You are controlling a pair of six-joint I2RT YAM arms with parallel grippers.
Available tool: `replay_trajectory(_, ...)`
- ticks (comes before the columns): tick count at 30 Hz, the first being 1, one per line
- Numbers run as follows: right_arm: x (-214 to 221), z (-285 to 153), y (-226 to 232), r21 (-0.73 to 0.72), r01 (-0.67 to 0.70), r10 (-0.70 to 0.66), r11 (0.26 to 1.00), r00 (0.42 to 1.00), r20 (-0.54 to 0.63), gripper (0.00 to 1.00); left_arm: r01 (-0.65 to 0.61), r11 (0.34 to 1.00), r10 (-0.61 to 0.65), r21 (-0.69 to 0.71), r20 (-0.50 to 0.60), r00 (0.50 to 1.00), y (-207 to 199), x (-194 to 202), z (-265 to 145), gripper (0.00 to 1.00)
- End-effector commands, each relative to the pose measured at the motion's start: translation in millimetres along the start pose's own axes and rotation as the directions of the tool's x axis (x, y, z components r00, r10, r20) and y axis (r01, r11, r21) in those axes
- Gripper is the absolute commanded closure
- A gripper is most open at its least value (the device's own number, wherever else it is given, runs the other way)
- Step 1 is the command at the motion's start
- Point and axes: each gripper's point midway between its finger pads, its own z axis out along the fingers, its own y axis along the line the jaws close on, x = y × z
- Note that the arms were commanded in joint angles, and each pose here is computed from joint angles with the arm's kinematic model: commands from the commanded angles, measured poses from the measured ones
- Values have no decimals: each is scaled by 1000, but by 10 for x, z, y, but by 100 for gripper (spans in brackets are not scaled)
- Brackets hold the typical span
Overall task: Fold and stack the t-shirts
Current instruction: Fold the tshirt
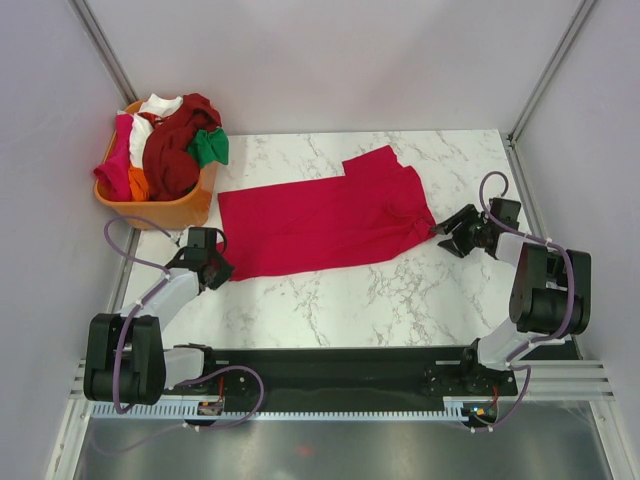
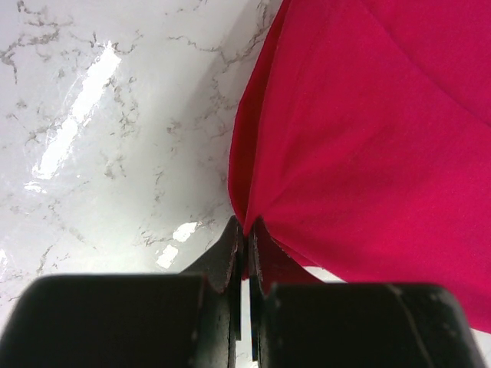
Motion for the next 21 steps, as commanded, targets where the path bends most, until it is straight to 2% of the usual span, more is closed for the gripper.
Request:
replay_trajectory(1, -94, -25, 206, -49, 69, -67, 996, 997, 36, 41, 18, 1000, -19, 5, 28, 999, -31, -52, 5, 98)
replay_trajectory(8, 17, 55, 427, -110, 97, -95, 989, 995, 25, 50, 16, 1000, -16, 7, 29, 999, -35, -48, 1, 98)
replay_trajectory(14, 129, 104, 596, -143, 112, -113, 983, 994, 5, 52, 15, 1000, -15, 7, 32, 999, -36, -51, 1, 98)
replay_trajectory(21, 266, 218, 468, -109, 96, -100, 989, 995, -29, 55, 12, 1000, -12, 6, 30, 999, -31, -41, 1, 98)
